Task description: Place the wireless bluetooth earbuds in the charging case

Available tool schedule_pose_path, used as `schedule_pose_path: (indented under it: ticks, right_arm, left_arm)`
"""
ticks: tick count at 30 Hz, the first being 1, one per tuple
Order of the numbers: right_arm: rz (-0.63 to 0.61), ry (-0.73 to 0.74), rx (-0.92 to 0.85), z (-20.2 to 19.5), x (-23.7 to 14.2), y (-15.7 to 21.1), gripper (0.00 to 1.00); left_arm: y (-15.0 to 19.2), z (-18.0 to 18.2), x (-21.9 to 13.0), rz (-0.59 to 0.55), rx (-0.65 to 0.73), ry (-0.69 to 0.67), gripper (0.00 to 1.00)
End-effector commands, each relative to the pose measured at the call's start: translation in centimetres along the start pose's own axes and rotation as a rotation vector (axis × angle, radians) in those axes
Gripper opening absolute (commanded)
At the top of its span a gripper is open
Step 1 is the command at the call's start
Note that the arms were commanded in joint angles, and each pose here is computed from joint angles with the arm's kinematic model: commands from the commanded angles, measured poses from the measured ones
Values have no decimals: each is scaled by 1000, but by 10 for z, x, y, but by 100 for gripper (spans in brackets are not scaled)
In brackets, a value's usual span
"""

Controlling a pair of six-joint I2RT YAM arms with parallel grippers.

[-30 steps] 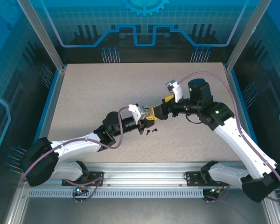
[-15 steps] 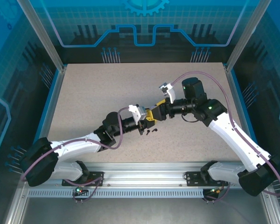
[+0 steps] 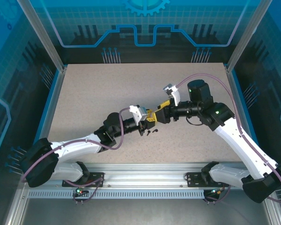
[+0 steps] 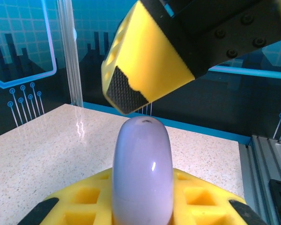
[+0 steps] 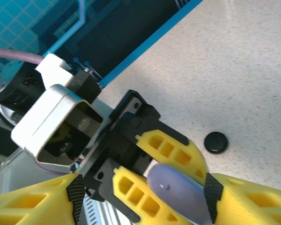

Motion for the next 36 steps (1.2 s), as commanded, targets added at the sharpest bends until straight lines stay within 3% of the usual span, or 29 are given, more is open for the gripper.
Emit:
schedule_pose_path:
  ticks: [1,6,10,16,24,29,36]
  right_arm:
    - [-11,191,1,-13,-17,3,74]
    - [-57,558,120,-56,-47,21,94]
    - [-99,664,267,-87,-67,45,100]
    - [-175,620,386,-105,-74,71,100]
    - [-131,593,446,-115,-67,82,100]
    - [-111,575,479,-119,-61,90,100]
    - [-100,589,484,-119,-62,97,100]
  left_arm:
    - [-6,4,-6,-5,-12,-49,1]
    - [6,16,-8,88,-102,-116,1]
    - [21,41,-18,151,-280,-199,1]
    - [56,93,-40,284,-571,-360,0]
    - [107,145,-43,500,-922,-502,0]
    - [132,157,-23,626,-1036,-489,0]
    - [166,162,-6,716,-1136,-468,5]
Point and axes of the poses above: each hand's point on the last joint's axis, 136 mm out from that joint toward the fingers, its own x axis out along the fingers, its own z axis along the line the jaws close on, y = z × x, the point moved 6 cm from there along -x, back along the fingers, and after that the axes turned 1 degree about -x, right-handed, at the moved point
